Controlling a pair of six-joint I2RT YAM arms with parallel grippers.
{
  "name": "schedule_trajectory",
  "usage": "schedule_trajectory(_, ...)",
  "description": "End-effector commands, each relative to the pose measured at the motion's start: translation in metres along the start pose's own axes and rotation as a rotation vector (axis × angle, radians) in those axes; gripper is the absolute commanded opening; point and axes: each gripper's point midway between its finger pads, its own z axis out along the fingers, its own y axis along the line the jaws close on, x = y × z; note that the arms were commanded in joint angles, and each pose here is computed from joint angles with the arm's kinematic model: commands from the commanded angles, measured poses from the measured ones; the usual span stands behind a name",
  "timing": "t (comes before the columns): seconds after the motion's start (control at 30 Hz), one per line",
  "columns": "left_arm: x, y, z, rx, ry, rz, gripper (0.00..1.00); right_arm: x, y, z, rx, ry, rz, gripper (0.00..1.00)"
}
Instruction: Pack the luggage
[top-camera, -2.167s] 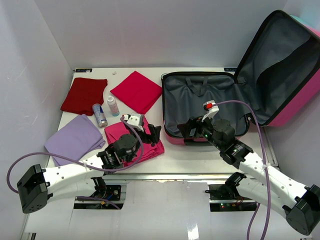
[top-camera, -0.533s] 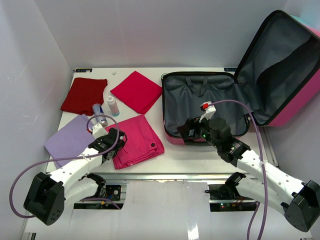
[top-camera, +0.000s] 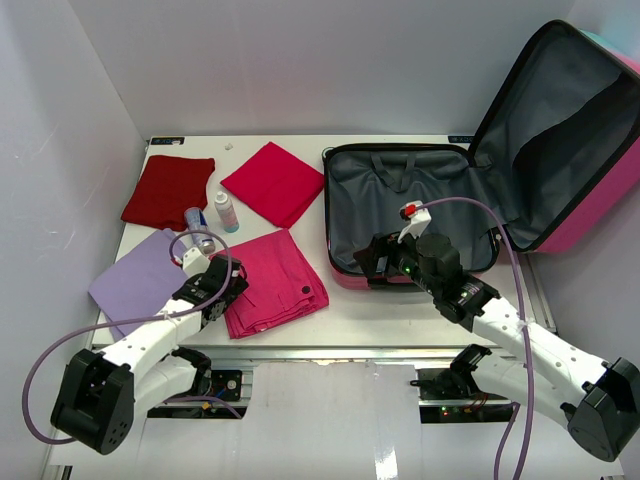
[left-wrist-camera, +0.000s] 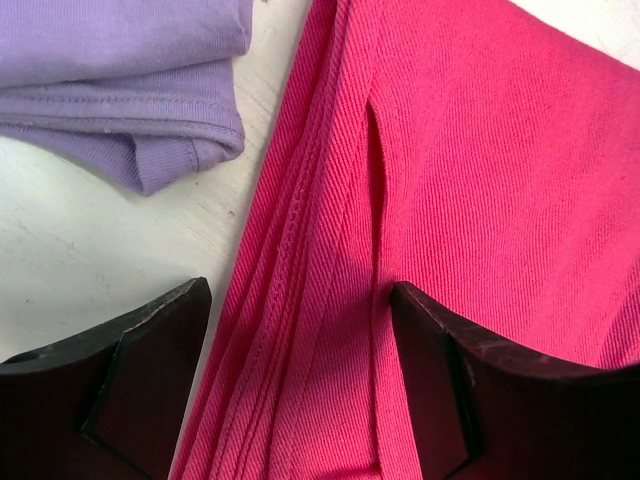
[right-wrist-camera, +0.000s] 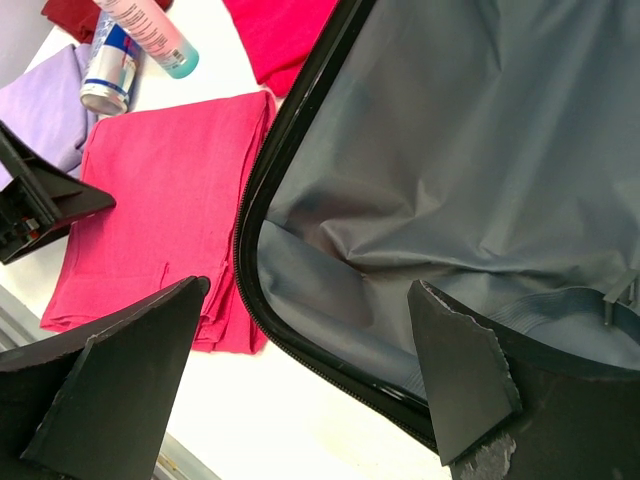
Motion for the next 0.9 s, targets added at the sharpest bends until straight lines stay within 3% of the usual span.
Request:
schedule_trajectory(0.0, -0.002, -0.005, 0.001, 0.028, 0.011, -0.017, 0.82, -0.031, 0.007, -0.008, -0.004, -0.076, -0.028, 0.91)
schedule_trajectory(0.17, 0.0, -0.005, 0.003, 0.037, 0.021, -0.016, 0.78, -0.057, 0.041, -0.011, -0.158, -0.11, -0.089, 0.91)
schedule_trajectory(0.5, 0.003, -0.014, 0.004, 0.103, 0.022, -0.038, 0.6, -0.06, 0.091, 0.069, -0.24, 0.096, -0.176, 0.91)
schedule_trajectory(0.6, 0.006, -0.014, 0.006, 0.104, 0.032, -0.033, 0.56, -0.044, 0.103, 0.1, -0.225, 0.172, -0.201, 0.91)
schedule_trajectory(0.8, 0.007, -0.017, 0.006, 0.126, 0.032, -0.039, 0.37, 0.017, 0.11, 0.156, -0.182, 0.341, -0.25, 0.91)
schedule_trajectory(0.87, 0.005, -0.017, 0.005, 0.136, 0.028, -0.038, 0.26, 0.037, 0.109, 0.167, -0.15, 0.385, -0.262, 0.92)
